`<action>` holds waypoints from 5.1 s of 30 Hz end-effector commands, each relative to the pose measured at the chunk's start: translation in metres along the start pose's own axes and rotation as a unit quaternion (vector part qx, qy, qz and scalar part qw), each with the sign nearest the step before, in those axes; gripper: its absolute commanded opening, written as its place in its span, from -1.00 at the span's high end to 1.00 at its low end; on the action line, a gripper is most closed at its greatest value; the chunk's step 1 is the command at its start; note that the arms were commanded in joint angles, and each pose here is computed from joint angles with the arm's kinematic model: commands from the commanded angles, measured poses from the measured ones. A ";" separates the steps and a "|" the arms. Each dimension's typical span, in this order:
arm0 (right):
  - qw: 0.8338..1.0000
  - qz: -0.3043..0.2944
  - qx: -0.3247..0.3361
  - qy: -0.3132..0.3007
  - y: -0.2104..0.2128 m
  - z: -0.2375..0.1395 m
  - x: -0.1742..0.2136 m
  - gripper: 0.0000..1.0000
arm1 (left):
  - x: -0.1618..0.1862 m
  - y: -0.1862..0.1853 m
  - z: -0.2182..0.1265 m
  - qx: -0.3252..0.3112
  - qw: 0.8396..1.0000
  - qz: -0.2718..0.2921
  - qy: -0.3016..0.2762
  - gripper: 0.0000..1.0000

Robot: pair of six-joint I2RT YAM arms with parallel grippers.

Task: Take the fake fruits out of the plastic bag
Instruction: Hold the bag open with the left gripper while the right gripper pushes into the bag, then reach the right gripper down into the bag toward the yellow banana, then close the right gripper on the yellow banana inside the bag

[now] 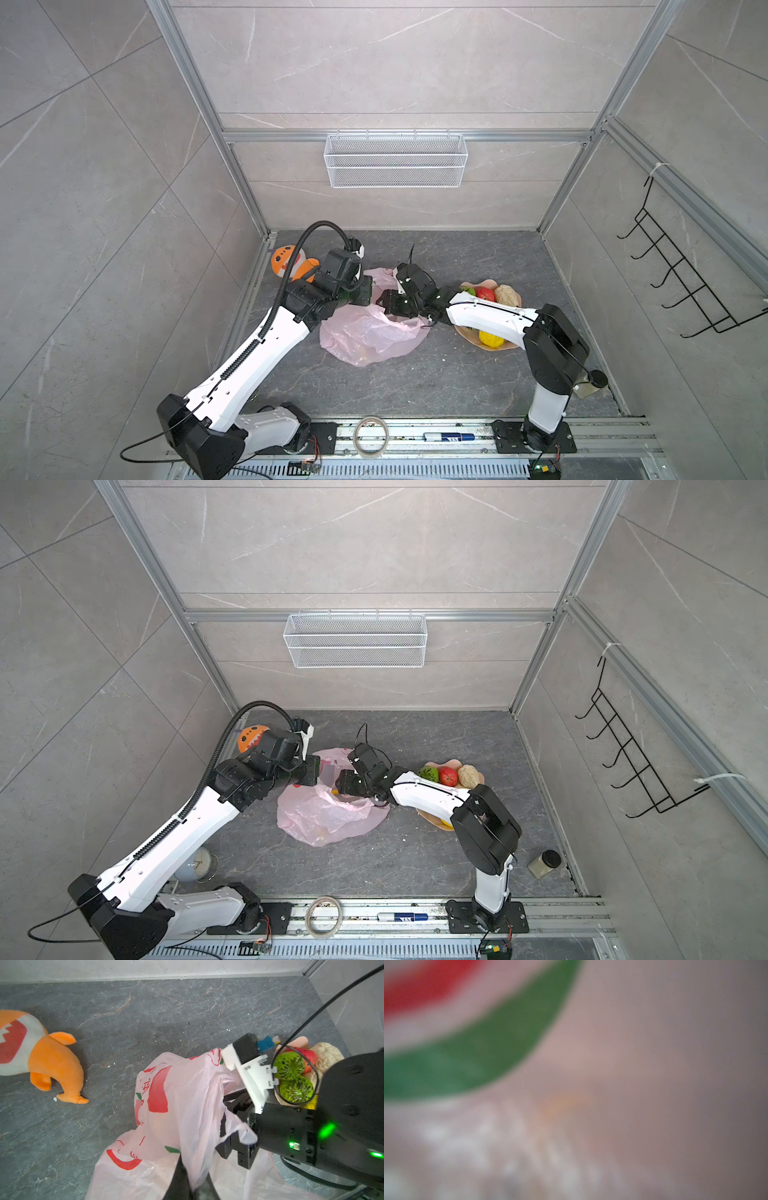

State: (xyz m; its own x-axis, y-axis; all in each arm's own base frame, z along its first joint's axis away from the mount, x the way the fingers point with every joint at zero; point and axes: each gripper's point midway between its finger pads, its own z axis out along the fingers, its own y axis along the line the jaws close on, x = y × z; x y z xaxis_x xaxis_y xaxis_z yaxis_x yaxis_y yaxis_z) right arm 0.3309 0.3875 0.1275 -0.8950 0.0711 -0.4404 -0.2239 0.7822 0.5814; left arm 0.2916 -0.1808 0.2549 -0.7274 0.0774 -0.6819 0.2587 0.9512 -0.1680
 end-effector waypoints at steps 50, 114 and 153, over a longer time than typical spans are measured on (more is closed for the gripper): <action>0.983 0.092 0.153 0.041 0.028 0.062 0.071 -0.26 | 0.130 0.076 0.019 -0.097 0.989 -0.109 0.016 1.00; 0.992 -0.013 0.084 0.093 0.093 0.039 0.024 0.51 | 0.113 0.079 0.014 -0.088 0.986 -0.131 -0.052 1.00; 0.960 -0.087 0.208 0.164 0.027 0.112 0.098 -0.18 | 0.153 0.094 0.017 -0.087 0.980 -0.170 -0.055 1.00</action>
State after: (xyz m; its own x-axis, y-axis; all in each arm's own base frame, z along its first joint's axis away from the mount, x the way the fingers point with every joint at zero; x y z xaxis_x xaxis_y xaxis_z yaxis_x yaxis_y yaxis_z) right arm 0.2852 0.4950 0.0406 -0.9461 -0.1984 -0.2559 -0.2616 0.9340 0.2434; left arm 0.2167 -0.0848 0.1244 -0.6808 -0.2507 -0.6882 -0.0907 0.9612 -0.2604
